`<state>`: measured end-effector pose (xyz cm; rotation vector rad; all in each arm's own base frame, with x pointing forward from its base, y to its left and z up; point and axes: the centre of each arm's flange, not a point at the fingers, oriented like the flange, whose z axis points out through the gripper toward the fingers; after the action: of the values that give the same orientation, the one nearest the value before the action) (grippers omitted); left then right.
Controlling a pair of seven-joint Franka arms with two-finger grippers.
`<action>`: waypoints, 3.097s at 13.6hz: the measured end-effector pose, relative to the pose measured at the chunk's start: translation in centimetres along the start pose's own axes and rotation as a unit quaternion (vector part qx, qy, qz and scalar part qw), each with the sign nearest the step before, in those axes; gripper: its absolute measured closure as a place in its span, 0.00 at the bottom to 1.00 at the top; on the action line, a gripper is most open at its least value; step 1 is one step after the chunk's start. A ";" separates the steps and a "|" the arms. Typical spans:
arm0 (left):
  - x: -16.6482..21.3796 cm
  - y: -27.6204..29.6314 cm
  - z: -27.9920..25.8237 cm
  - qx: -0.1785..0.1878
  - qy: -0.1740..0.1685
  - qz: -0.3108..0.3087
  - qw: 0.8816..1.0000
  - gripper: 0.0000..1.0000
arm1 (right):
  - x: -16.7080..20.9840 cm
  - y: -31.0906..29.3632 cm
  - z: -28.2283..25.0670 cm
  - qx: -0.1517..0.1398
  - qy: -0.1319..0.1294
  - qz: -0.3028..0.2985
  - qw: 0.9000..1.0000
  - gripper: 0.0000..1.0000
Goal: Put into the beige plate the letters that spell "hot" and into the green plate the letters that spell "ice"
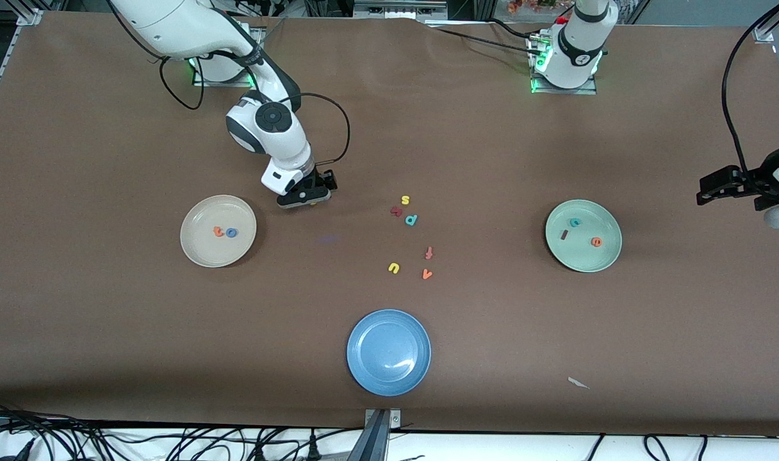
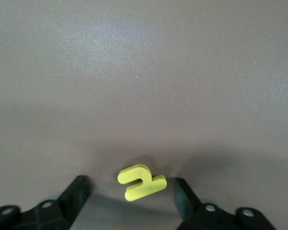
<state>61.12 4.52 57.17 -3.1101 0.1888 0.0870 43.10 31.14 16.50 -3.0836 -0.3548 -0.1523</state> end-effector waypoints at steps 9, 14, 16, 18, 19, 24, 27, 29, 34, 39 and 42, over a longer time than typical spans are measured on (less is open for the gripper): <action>0.3 0.9 -3.3 -0.004 0.041 0.005 0.999 0.00 | 0.2 -0.1 -0.2 -0.003 0.009 -0.015 1.000 0.54; 0.3 0.7 -2.8 -0.006 0.031 0.004 0.999 0.00 | 0.6 0.3 -0.5 -0.005 0.014 -0.014 1.000 0.54; -0.1 0.5 -2.4 -0.008 0.016 0.001 1.000 0.00 | 2.0 2.2 -1.9 -0.021 0.026 -0.008 0.999 0.59; -0.2 0.3 -2.5 -0.009 0.015 -0.001 1.000 0.00 | 3.6 5.1 -3.9 -0.043 0.034 -0.015 0.998 0.59; -0.2 0.5 -2.8 -0.008 0.016 -0.003 1.000 0.00 | 4.2 6.5 -4.8 -0.050 0.039 -0.019 0.998 0.59; -1.2 3.1 -6.1 -0.008 0.030 -0.018 0.999 0.00 | 5.2 11.3 -7.0 -0.086 0.028 -0.056 0.994 0.59; -0.9 2.4 -5.3 -0.036 0.026 -0.027 0.999 0.00 | 5.4 17.3 -7.5 -0.100 0.016 -0.078 0.992 0.59; -0.3 1.6 -4.0 -0.046 0.016 -0.032 0.998 0.00 | 4.8 19.2 -7.0 -0.101 0.005 -0.076 0.992 0.59; 0.1 1.5 -3.3 -0.048 0.010 -0.031 0.998 0.00 | 4.4 18.8 -6.9 -0.101 0.002 -0.079 0.992 0.13; 0.0 1.2 -3.6 -0.047 0.014 -0.034 0.998 0.00 | 4.8 18.0 -10.4 -0.079 -0.016 0.001 0.997 0.00; -0.1 0.9 -3.7 -0.043 0.014 -0.037 0.998 0.00 | 5.9 18.1 -15.0 -0.083 -0.028 0.043 0.995 0.00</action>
<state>61.13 3.57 60.84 -3.2009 0.0732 0.0502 51.54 14.13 31.58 -3.2661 -0.2225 -0.0968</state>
